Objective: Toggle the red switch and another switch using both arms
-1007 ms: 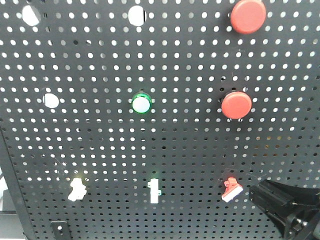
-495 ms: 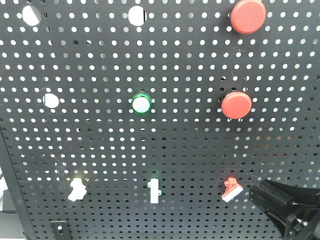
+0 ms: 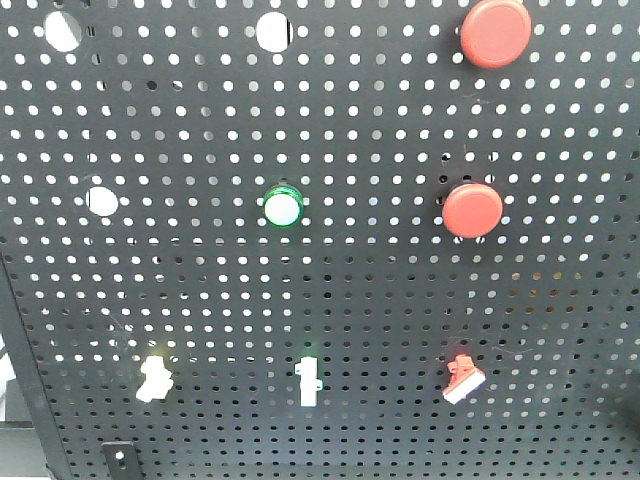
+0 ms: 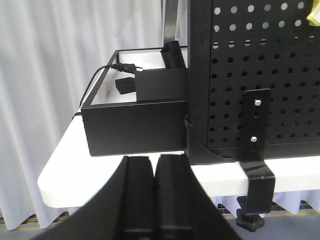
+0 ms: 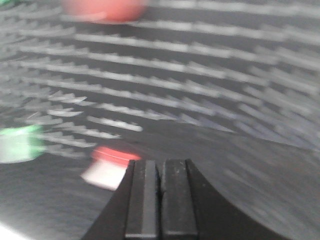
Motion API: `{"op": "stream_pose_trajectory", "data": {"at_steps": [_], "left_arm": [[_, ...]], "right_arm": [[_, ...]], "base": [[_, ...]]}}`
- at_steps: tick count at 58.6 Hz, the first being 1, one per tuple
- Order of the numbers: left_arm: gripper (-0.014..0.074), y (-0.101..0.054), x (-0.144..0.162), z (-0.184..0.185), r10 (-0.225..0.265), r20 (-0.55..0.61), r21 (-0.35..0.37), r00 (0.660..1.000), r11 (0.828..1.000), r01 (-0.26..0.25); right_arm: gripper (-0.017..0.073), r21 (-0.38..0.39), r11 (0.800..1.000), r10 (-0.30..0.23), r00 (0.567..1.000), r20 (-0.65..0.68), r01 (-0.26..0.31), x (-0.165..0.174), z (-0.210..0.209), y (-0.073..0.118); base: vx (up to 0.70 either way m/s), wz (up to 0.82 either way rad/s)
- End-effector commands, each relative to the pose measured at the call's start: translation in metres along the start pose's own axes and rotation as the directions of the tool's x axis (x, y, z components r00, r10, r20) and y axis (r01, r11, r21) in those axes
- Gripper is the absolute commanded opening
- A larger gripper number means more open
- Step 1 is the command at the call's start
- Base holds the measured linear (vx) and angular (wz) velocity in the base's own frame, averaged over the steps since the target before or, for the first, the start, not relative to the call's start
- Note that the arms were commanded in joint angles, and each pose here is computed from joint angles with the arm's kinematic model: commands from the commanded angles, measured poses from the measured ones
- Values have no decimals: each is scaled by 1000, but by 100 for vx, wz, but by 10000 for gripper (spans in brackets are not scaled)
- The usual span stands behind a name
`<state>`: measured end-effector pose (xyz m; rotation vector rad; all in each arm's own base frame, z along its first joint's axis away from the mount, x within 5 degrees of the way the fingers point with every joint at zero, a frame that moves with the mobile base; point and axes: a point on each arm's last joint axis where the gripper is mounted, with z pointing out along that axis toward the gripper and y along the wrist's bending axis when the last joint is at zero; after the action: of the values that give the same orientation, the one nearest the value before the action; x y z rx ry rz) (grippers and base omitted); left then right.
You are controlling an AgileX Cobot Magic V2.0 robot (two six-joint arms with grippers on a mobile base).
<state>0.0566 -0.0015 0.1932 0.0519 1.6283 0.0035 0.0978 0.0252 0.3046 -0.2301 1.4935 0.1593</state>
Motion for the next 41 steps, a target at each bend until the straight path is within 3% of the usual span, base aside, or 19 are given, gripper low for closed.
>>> {"op": "stream_pose_trajectory", "data": {"at_steps": [1, 7, 12, 16, 26, 32, 41], "left_arm": [[2, 0, 0, 0, -3, 60, -1, 998, 1000, 3], [2, 0, 0, 0, -3, 60, -1, 998, 1000, 3], [2, 0, 0, 0, -3, 60, -1, 998, 1000, 3], [2, 0, 0, 0, -3, 60, -1, 998, 1000, 3], [2, 0, -1, 0, -3, 63, -1, 998, 1000, 3], [2, 0, -1, 0, -3, 63, -1, 998, 1000, 3], [2, 0, -1, 0, -3, 63, -1, 998, 1000, 3]], "right_arm": [[-6, 127, 992, 9, 993, 121, -24, 14, -21, -9], [-6, 234, 972, -7, 995, 101, -17, 52, -40, -13], [-6, 276, 961, -8, 997, 77, -13, 81, -50, -12], [-6, 283, 959, -8, 997, 72, -13, 95, -54, -10], [-6, 278, 960, 16, 992, -125, 19, 111, -54, -10], [-6, 278, 960, 45, 988, -148, -2, 114, -54, -10], [-6, 278, 960, 45, 988, -150, -1, 114, -54, -10]], "base": [[0, 0], [0, 0], [0, 0], [0, 0], [0, 0], [0, 0], [0, 0]]}}
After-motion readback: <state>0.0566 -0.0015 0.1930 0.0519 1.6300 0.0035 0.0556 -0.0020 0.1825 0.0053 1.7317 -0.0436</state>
